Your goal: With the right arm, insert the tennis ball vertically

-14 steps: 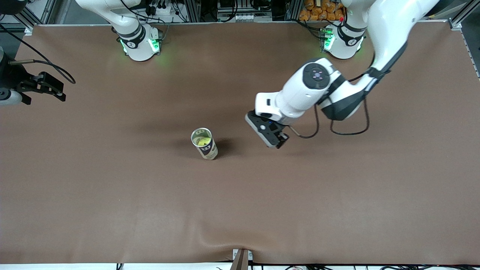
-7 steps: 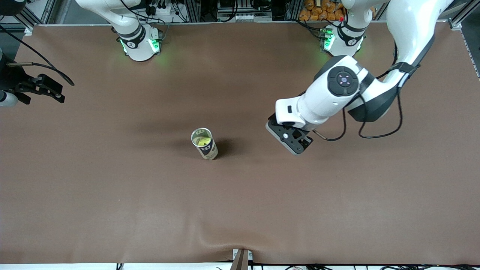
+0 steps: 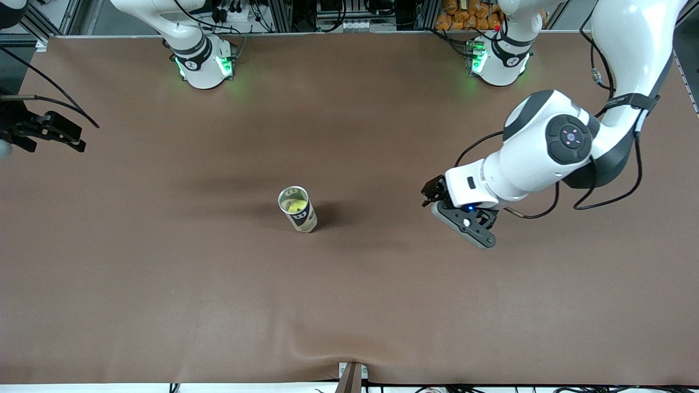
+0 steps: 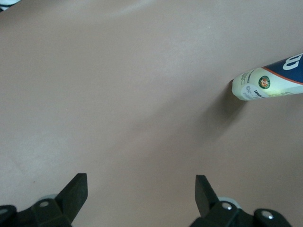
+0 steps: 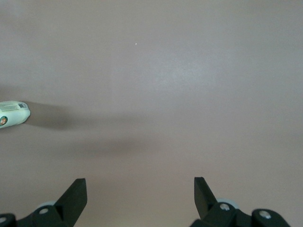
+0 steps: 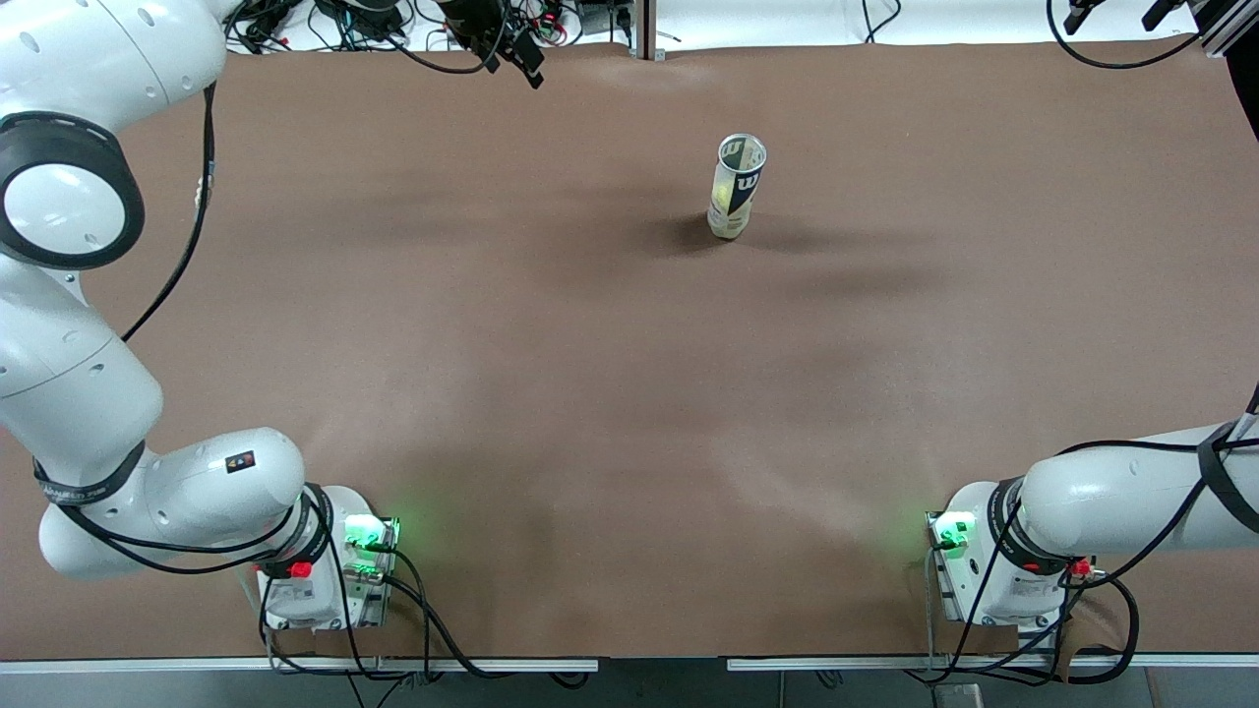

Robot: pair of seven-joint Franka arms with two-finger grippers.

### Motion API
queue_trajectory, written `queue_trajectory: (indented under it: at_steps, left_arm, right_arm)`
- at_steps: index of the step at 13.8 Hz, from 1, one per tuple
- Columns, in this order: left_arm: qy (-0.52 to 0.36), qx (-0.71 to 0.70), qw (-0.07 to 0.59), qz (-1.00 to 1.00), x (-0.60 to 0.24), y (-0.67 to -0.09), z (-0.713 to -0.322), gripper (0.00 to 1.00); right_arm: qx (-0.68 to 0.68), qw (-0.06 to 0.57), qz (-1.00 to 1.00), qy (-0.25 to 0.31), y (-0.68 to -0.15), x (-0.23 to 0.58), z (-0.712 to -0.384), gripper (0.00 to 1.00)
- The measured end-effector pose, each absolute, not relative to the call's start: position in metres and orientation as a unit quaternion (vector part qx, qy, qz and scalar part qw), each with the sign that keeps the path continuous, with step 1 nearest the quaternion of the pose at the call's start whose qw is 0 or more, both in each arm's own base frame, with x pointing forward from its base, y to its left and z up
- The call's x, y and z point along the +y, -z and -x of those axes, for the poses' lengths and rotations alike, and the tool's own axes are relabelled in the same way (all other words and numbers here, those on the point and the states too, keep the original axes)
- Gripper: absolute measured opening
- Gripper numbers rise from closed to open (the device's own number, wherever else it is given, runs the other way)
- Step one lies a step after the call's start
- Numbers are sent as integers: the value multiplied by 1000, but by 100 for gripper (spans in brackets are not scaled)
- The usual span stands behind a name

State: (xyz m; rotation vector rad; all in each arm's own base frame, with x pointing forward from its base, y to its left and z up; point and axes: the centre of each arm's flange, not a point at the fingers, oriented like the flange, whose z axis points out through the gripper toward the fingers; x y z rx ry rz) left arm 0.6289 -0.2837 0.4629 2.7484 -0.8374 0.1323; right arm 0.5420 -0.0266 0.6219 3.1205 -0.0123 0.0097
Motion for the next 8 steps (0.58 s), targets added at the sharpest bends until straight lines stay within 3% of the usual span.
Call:
queue_trajectory:
  at_steps: [8]
  left_arm:
    - [8,-223,119,-968,-268,-485,-628,100]
  right_arm:
    - [-89,1,-996,-10,-623,-41,-542,100]
